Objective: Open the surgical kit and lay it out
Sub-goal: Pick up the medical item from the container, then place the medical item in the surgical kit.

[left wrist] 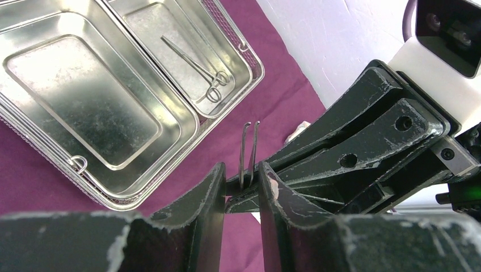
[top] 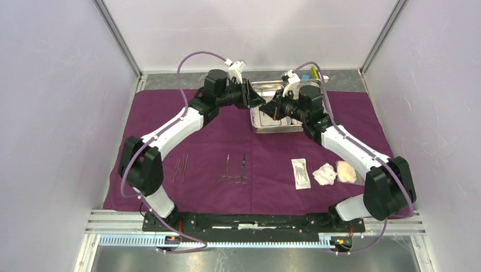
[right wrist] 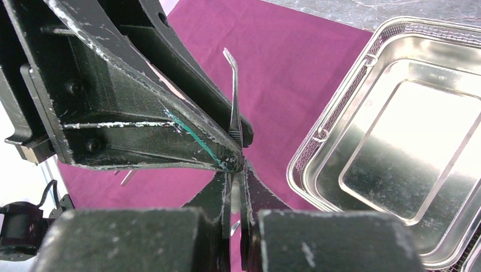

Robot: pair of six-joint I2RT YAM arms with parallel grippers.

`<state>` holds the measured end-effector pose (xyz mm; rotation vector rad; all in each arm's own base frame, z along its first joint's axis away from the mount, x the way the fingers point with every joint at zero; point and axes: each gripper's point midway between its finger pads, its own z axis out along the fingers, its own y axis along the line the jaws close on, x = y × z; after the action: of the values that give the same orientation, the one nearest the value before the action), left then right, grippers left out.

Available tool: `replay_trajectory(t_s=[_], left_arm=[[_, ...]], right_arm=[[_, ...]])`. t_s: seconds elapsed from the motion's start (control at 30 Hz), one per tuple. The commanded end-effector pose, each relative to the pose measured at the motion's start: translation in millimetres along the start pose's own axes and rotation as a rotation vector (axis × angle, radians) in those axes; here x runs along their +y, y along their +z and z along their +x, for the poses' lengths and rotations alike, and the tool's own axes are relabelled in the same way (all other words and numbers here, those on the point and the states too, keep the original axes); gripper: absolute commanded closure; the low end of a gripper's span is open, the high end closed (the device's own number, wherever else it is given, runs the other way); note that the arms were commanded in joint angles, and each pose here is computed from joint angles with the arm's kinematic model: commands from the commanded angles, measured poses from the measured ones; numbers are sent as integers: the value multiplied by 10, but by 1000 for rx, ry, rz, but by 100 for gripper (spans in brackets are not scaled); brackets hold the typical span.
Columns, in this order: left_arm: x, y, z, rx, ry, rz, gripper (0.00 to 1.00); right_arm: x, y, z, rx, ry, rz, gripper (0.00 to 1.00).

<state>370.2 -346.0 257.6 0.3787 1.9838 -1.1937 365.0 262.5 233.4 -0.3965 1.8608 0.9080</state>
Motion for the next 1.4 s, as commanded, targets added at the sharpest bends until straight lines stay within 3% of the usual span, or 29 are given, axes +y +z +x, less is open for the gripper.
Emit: replay_trajectory(t_s=[0.0,0.43,0.77,0.9,1.07,1.2,1.37], left_arm=[[-143,42,-105,-21,-8,53,67],[-184,58,-88,-14,-4,71,87],[-69,-103,-153,-24,101,-33,88],[29,-332,-156,-21,195,-125,89],[323,-727,208,112,285,-278,85],[547,-1110,607,258,291,-366,84],[793,-1566,806,346,267,-440,84]], right_arm=[[25,17,-96,-40,-6,-17,100],[5,24,-87,-41,-5,-12,98],[-9,-52,-94,-44,-100,-15,53],[-88,-193,-107,-52,-190,11,43],[-283,-398,-140,-49,-304,67,38],[-484,-520,-101,-19,-348,120,36],[-664,-611,65,18,-388,144,35]])
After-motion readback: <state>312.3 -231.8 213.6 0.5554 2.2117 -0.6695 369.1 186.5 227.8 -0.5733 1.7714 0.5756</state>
